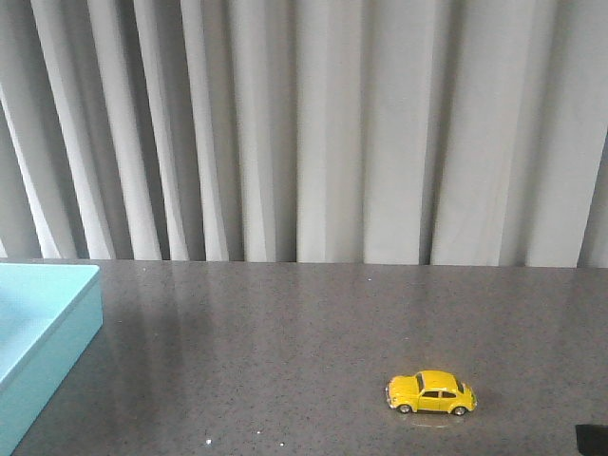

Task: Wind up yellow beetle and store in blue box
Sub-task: 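Move the right gripper over the yellow toy Beetle car, then lower the right gripper and grasp the yellow car's roof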

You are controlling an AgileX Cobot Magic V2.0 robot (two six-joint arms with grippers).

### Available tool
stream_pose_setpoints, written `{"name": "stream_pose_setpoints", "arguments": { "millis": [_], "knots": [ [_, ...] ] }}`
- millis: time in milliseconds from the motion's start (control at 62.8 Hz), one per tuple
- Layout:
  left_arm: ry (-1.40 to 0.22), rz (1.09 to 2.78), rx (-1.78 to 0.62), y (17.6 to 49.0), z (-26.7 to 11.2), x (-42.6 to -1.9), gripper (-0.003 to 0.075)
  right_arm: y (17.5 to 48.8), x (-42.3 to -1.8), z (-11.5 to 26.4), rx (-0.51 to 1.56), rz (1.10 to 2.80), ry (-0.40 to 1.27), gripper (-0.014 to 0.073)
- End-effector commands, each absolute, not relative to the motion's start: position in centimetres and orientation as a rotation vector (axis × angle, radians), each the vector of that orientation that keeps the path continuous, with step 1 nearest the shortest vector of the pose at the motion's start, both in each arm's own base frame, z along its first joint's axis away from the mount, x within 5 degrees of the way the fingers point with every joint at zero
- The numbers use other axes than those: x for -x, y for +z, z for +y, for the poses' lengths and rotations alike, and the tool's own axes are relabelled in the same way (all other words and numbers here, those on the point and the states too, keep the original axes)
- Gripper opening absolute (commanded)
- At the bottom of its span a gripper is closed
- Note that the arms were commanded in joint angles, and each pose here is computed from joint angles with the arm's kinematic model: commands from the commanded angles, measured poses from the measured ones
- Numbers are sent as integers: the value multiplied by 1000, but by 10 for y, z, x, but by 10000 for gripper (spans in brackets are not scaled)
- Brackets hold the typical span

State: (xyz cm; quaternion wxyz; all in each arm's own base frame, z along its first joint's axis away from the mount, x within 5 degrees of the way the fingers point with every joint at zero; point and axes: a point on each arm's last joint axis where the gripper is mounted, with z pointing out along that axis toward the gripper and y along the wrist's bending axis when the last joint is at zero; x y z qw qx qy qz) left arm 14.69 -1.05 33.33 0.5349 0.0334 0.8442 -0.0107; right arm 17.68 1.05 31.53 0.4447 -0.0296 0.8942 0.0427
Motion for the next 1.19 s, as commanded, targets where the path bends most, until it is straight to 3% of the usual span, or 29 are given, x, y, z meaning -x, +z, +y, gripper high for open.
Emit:
{"name": "stream_pose_setpoints", "arguments": {
  "millis": [0, 446, 605, 765, 1179],
  "knots": [
    [-49, 1913, -69, 348, -12, -150, 539, 332, -182, 11, 44, 2109, 128, 554],
    [-49, 1913, -69, 348, -12, -150, 539, 348, -256, 23, 181, 2355, 249, 526],
    [-49, 1913, -69, 348, -12, -150, 539, 344, -290, 48, 273, 2414, 217, 526],
    [-49, 1913, -69, 348, -12, -150, 539, 341, -331, 58, 156, 2487, 113, 526],
    [-49, 1913, -69, 348, -12, -150, 539, 318, -410, 73, 115, 2742, 149, 526]
  ]
}}
